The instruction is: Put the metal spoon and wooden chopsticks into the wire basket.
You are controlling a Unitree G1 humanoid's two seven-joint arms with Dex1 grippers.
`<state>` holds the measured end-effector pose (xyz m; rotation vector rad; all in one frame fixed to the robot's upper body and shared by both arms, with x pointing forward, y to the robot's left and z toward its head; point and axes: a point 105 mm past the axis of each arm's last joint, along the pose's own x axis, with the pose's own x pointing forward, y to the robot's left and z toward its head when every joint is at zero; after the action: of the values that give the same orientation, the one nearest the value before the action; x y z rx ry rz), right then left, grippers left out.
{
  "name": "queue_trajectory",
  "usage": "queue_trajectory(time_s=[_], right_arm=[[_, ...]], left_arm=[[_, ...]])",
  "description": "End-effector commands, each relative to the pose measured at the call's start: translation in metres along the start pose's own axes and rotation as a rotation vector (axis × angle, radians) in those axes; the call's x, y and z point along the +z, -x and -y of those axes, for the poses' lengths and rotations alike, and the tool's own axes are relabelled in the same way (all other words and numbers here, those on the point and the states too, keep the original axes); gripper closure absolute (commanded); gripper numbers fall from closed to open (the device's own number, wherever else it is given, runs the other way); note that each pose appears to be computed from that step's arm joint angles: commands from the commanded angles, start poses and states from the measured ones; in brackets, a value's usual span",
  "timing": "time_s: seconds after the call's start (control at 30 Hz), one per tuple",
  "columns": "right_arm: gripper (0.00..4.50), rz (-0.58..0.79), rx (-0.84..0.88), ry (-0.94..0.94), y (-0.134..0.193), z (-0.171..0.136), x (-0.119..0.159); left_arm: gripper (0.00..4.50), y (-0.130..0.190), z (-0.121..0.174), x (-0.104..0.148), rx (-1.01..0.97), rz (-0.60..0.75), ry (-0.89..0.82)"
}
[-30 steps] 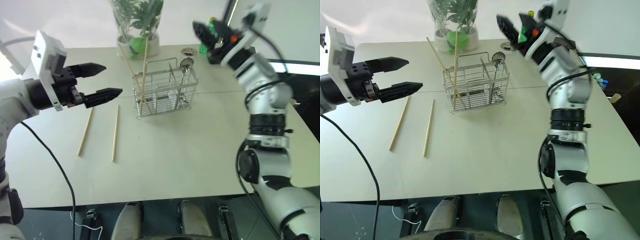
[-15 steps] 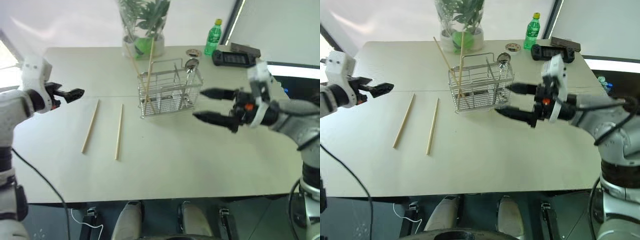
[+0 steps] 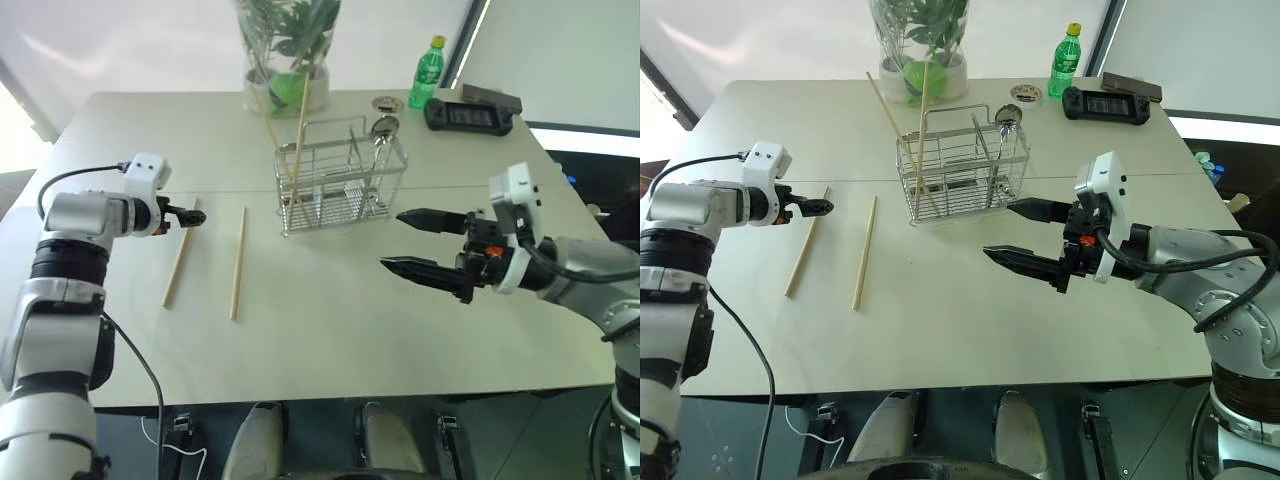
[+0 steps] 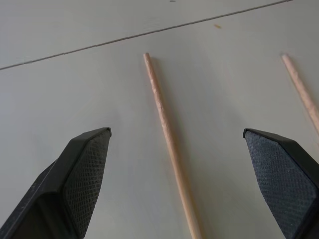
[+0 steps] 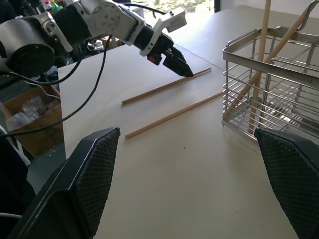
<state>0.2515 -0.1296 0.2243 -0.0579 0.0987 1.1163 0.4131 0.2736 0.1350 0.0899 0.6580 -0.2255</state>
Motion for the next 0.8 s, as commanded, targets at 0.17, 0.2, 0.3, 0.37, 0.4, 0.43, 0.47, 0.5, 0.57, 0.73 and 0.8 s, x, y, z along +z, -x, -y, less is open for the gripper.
queue_trajectory(time_s=[0.17, 0.2, 0.3, 0.37, 0.4, 0.43, 0.47, 0.5, 0.57, 0.73, 0.8], right_arm=[[0.0, 0.038, -0.012, 0.032, 0.006, -0.007, 0.011], [0.0, 0.039, -0.013, 0.03, 0.006, -0.007, 0.011], [0.0, 0.046, -0.016, 0.025, 0.006, -0.007, 0.012], [0.0, 0.052, -0.018, 0.021, 0.005, -0.007, 0.013], [0.0, 0.054, -0.018, 0.02, 0.005, -0.006, 0.013], [0.0, 0.056, -0.019, 0.019, 0.005, -0.006, 0.013], [0.0, 0.057, -0.019, 0.017, 0.004, -0.006, 0.013], [0.0, 0.058, -0.019, 0.016, 0.004, -0.006, 0.013], [0.0, 0.061, -0.018, 0.015, 0.004, -0.006, 0.013], [0.0, 0.065, -0.024, 0.013, 0.004, -0.003, 0.013], [0.0, 0.061, -0.03, 0.011, 0.006, -0.002, 0.013]], left_arm=[[0.56, -0.012, -0.001, -0.01, -0.001, -0.046, 0.029], [0.91, -0.013, 0.0, -0.011, -0.011, -0.05, 0.037], [2.51, -0.014, 0.001, -0.014, -0.021, -0.066, 0.037], [3.41, -0.014, 0.0, -0.015, -0.014, -0.075, 0.027], [4.06, -0.014, -0.001, -0.016, -0.012, -0.077, 0.034], [4.45, -0.013, -0.002, -0.015, -0.009, -0.077, 0.038], [4.45, -0.012, -0.003, -0.015, -0.003, -0.076, 0.036], [4.45, -0.011, -0.004, -0.015, 0.002, -0.075, 0.034], [4.45, -0.009, -0.006, -0.012, 0.005, -0.067, 0.041], [4.45, 0.01, -0.024, 0.034, 0.105, 0.18, 0.076], [4.45, 0.034, -0.03, 0.077, 0.142, 0.437, 0.072]])
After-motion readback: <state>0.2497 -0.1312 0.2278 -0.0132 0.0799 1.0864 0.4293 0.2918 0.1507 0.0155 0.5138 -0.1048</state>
